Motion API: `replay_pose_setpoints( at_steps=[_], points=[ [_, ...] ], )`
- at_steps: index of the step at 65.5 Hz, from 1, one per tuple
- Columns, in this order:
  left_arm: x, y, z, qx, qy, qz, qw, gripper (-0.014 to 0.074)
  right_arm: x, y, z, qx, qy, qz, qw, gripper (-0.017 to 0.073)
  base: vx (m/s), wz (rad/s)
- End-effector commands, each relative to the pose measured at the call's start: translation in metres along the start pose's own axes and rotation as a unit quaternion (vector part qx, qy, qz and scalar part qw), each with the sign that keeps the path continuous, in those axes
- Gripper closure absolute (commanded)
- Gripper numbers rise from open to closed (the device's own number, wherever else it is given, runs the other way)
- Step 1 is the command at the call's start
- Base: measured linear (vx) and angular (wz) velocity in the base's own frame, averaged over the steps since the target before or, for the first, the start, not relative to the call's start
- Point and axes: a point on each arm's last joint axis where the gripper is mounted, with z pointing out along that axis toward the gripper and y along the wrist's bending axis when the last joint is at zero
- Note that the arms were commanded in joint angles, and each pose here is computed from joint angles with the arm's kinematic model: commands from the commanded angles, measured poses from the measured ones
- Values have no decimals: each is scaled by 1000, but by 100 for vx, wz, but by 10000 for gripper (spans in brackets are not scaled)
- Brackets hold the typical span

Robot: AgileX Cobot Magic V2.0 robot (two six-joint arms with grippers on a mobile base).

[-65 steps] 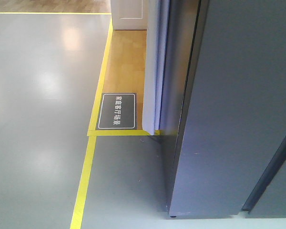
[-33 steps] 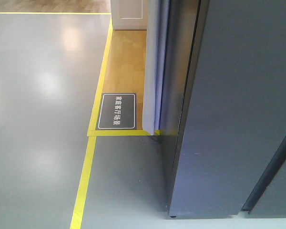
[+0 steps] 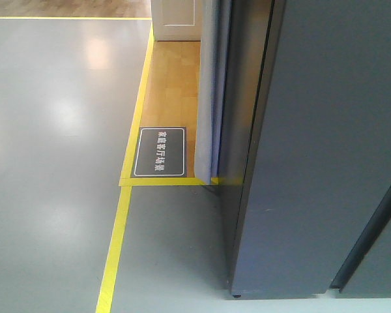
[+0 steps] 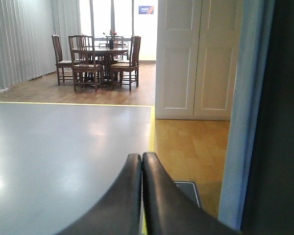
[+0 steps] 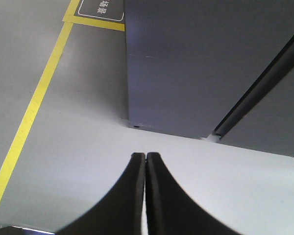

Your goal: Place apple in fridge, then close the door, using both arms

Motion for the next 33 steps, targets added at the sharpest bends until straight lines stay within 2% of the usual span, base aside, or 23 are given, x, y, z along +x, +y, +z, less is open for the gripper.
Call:
replay_pose_setpoints(
  at_steps=[1,9,33],
  points=[
    [1,-1,-1,9,-35,-5,999,599,-10,-1,-5,4,-35,-6,999,561,0,0],
    [1,-2,-1,23,-35,-6,999,599,-10,-1,-5,4,-35,-6,999,561,0,0],
    [2,-2,0,23,-33,-6,999,599,-10,-1,-5,4,-35,-6,999,561,0,0]
  ],
)
